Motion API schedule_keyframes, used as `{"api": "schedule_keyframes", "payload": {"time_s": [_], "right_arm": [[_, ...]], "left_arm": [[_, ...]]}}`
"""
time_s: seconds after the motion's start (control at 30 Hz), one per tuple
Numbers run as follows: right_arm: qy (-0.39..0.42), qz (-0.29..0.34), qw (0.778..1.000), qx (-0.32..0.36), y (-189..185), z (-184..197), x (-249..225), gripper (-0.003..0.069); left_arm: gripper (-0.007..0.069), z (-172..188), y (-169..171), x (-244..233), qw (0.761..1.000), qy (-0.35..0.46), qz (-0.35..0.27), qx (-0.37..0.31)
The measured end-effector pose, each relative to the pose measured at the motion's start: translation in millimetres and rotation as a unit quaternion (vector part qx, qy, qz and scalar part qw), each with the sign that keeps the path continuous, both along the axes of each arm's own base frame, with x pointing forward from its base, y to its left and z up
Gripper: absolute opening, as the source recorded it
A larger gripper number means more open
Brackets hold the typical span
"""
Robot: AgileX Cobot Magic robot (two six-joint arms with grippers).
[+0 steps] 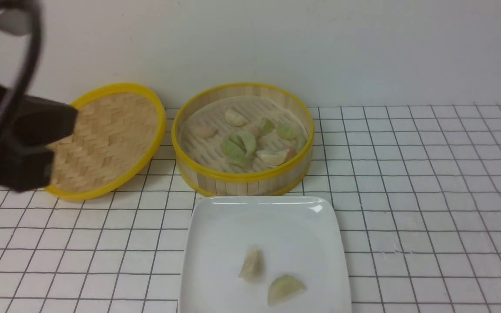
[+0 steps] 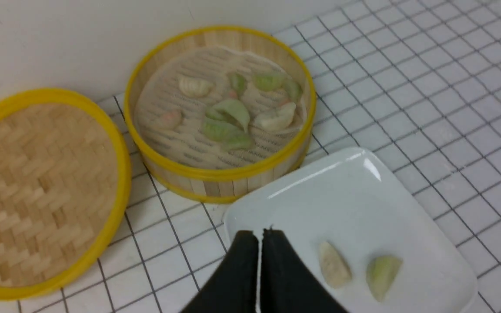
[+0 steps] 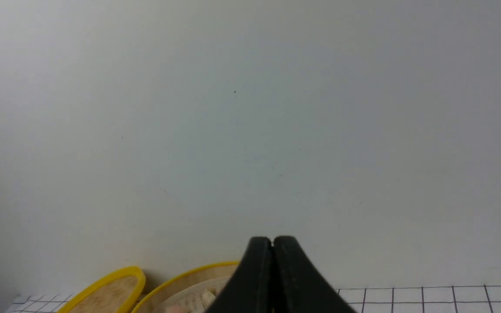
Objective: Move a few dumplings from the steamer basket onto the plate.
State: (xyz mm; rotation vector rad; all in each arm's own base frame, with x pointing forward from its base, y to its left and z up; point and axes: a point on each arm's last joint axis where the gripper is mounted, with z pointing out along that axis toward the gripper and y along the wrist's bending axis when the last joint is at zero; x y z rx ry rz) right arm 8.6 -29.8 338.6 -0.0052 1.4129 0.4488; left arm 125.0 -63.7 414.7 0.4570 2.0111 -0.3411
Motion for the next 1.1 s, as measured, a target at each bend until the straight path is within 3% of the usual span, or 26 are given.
{"api": "schedule_keyframes", "payload": {"time_s": [0.27,0.87,1.1], "right_arm": [[-0.001,-0.002,1.000,-0.002,-0.2,0.1,0.0,-0.0011],[-0.001,-0.002,1.000,-0.002,-0.3,0.2,0.0,-0.0010],[-0.001,-0.002,1.000,-0.002,-0.3,0.2,0.0,-0.0010]], "left_arm": [[-0.0006,-36.9,27.9,-57.9,0.992,-0.096,0.012,-0.082],[-0.0006,-89.3,35.4,-68.6,0.993,-0.099,0.022,-0.056],[-0.0006,-158.6,51.5,-66.9,0.974,-0.174,0.140,-0.047]]}}
